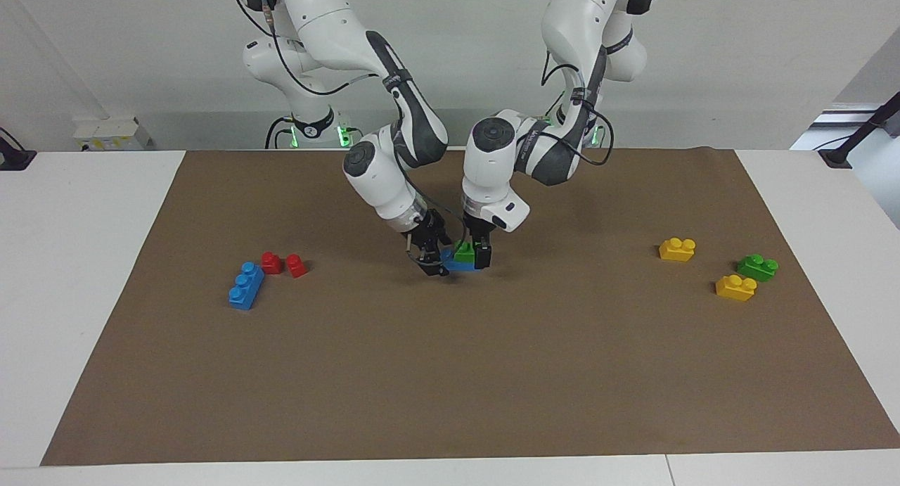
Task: Remove green block with left arm and hold with right
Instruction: 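Grasp the green block with the left gripper while the right gripper grasps blue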
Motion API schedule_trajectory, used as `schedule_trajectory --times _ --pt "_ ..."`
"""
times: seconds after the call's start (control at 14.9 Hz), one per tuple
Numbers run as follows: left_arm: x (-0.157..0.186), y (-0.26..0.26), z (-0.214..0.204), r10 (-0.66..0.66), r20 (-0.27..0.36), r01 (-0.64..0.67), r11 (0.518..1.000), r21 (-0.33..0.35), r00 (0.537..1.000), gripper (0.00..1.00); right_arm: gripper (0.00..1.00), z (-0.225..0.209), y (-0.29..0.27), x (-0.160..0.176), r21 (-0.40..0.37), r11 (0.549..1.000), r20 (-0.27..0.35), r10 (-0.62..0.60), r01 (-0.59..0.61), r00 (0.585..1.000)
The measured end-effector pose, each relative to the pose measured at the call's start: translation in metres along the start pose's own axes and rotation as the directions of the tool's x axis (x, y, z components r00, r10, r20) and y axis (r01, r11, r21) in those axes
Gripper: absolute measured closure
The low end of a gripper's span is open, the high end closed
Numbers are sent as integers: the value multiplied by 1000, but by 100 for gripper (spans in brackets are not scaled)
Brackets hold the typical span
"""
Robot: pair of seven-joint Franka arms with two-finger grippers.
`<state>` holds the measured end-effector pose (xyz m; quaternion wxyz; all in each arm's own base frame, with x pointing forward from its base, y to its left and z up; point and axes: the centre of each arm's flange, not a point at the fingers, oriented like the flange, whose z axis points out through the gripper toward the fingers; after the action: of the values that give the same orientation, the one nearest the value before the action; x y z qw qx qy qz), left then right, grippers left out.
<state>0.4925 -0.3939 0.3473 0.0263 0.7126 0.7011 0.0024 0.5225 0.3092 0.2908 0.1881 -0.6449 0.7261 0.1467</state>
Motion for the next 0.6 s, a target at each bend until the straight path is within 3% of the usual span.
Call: schedule_trajectory --times 0.4,0.47,0.6 --pt "0 0 0 -3 -1 3 1000 -1 1000 0 10 5 1 2 3 1000 -3 5 -5 1000" --pt "0 0 0 -3 -1 3 1000 -1 1000 0 17 5 1 2 2 1000 -2 6 -6 1000" --pt "0 0 0 -3 -1 3 1000 -1 1000 0 20 5 1 3 2 1000 4 20 -20 1000"
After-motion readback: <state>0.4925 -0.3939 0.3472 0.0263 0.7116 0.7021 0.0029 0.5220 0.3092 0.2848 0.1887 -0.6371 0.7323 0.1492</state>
